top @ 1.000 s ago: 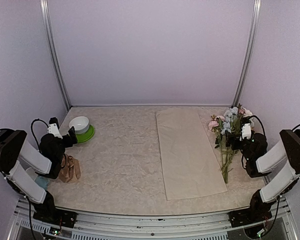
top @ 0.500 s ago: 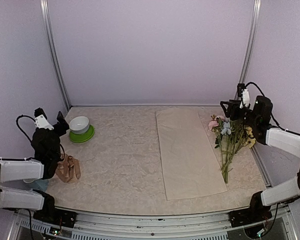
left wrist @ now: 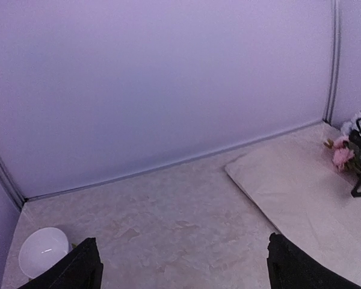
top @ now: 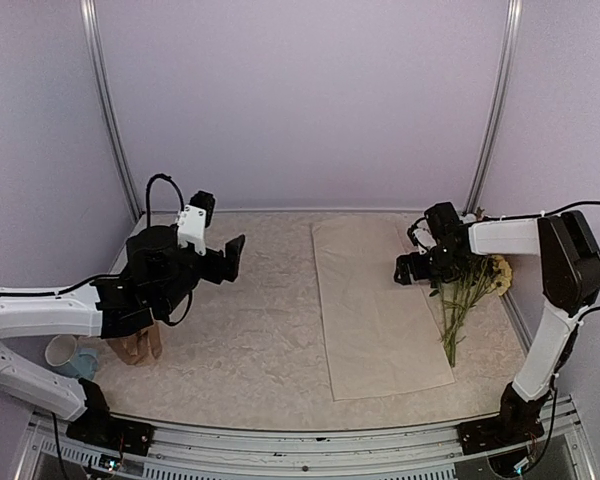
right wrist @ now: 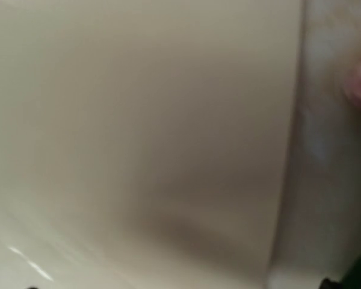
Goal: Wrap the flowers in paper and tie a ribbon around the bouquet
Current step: Move the folded wrapping paper to the center of the board.
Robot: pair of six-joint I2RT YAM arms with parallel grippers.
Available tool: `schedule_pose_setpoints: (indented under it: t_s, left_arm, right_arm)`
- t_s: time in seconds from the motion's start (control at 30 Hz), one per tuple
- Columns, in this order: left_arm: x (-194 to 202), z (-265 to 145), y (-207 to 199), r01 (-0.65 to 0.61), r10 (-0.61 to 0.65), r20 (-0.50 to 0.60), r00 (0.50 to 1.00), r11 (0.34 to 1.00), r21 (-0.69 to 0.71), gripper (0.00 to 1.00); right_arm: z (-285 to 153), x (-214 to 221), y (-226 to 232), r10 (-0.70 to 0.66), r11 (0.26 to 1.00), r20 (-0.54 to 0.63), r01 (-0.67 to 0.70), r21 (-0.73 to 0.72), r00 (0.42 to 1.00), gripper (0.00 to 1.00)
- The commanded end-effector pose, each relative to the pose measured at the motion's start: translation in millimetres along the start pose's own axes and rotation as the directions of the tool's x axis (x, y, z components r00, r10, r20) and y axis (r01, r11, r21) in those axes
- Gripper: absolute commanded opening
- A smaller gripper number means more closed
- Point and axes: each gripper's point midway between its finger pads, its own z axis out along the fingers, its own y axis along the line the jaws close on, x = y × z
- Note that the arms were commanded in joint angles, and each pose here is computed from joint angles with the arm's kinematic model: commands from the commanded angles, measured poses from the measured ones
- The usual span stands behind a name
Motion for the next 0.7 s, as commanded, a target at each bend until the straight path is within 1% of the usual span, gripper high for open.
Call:
schedule_pose_setpoints:
  t_s: [0.0,0.03,0.13,0.23,0.3,0.37,0.53,0.6,0.67]
  left_arm:
    - [44,-8,-56,-0.043,0.088,-0.192,0.977,0.973,0.228,0.93]
    - [49,-10,-64,-0.029,0.085,-0.209,0.974,0.966,0.257,0.93]
    - [64,-17,-81,-0.011,0.103,-0.260,0.960,0.943,0.333,0.94]
    - [76,-22,-85,0.001,0.111,-0.298,0.948,0.936,0.352,0.95]
    - [80,-24,-88,0.007,0.115,-0.310,0.944,0.931,0.365,0.95]
    - [85,-25,-89,0.006,0.122,-0.318,0.940,0.927,0.375,0.95]
    - [97,-26,-93,-0.011,0.162,-0.348,0.923,0.918,0.396,0.96]
    - [100,-31,-101,-0.003,0.183,-0.369,0.911,0.899,0.439,0.95]
    - [110,-35,-102,-0.002,0.204,-0.399,0.894,0.892,0.452,0.95]
  right_arm:
    - [8,20,-15,0.023,0.997,-0.121,-0.014,0.075,0.992,1.00]
    - [13,25,-11,0.024,0.998,-0.148,-0.017,0.054,0.989,1.00]
    - [27,41,10,0.019,0.999,-0.216,-0.030,-0.045,0.976,0.94]
    - [29,42,51,-0.009,0.986,-0.229,-0.029,-0.165,0.973,0.89]
    - [25,33,85,0.002,0.961,-0.197,-0.056,-0.269,0.980,0.87]
    - [21,27,122,0.010,0.922,-0.173,-0.076,-0.379,0.985,0.84]
    - [14,16,208,0.020,0.836,-0.131,-0.089,-0.542,0.991,0.83]
    - [7,7,227,0.028,0.808,-0.106,-0.085,-0.583,0.994,0.82]
    - [-4,-4,230,0.033,0.807,-0.070,-0.068,-0.587,0.997,0.82]
